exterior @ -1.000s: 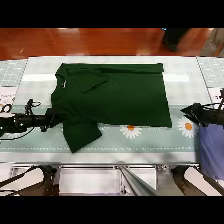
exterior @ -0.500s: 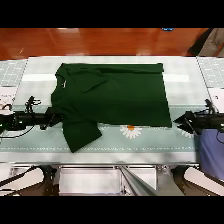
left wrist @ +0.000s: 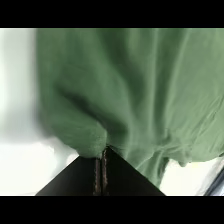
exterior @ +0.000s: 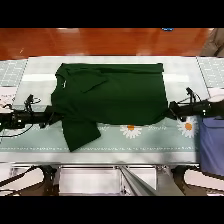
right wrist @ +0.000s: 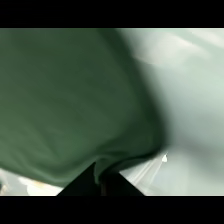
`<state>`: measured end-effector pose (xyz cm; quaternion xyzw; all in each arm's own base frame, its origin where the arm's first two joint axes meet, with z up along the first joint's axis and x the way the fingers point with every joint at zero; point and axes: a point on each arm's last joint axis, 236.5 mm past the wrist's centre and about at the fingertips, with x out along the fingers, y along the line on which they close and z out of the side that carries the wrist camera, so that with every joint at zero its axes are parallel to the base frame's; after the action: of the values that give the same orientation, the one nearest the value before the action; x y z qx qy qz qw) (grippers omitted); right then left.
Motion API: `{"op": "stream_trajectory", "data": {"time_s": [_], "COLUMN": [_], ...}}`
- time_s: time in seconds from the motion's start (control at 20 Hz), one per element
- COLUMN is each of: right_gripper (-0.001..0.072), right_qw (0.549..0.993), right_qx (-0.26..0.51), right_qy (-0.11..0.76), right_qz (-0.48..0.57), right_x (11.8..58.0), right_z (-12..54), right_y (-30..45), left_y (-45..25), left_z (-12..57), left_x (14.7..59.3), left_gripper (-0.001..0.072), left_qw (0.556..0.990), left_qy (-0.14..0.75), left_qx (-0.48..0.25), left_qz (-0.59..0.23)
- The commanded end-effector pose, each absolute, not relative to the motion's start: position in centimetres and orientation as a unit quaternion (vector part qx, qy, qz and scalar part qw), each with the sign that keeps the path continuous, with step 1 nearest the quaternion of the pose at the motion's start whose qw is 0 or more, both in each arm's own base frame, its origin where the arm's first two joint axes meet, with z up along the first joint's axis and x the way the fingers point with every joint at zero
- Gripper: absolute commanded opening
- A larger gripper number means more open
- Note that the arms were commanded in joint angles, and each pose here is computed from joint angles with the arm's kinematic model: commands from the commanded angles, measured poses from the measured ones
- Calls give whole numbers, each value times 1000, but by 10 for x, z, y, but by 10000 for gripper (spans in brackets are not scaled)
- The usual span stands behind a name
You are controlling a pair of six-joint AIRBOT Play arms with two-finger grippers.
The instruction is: Fold the shirts.
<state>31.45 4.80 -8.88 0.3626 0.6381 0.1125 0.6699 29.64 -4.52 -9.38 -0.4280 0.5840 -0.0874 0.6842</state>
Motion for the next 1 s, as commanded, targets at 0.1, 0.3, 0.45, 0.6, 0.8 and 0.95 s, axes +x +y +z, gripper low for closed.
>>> {"op": "stream_trajectory", "data": {"time_s": [0.1,0.3,0.45,0.6,0.8,0.95], "right_gripper": [25,25,25,25,25,25], "right_qw": [754,888,944,970,989,995], "right_qx": [287,184,112,61,13,-12], "right_qy": [556,372,238,135,62,42], "right_qz": [199,200,201,195,130,91], "right_x": [382,418,391,337,264,219], "right_z": [35,223,352,436,482,492], "right_y": [58,40,45,57,50,46], "left_y": [-45,-40,-44,-49,-51,-40], "left_z": [9,200,348,446,505,518], "left_x": [354,396,374,327,250,186], "left_gripper": [15,15,15,15,15,15], "left_qw": [745,855,921,960,988,996], "left_qy": [484,289,143,45,-33,-74], "left_qx": [-430,-367,-271,-180,-75,-10], "left_qz": [-158,-224,-242,-212,-134,-40]}}
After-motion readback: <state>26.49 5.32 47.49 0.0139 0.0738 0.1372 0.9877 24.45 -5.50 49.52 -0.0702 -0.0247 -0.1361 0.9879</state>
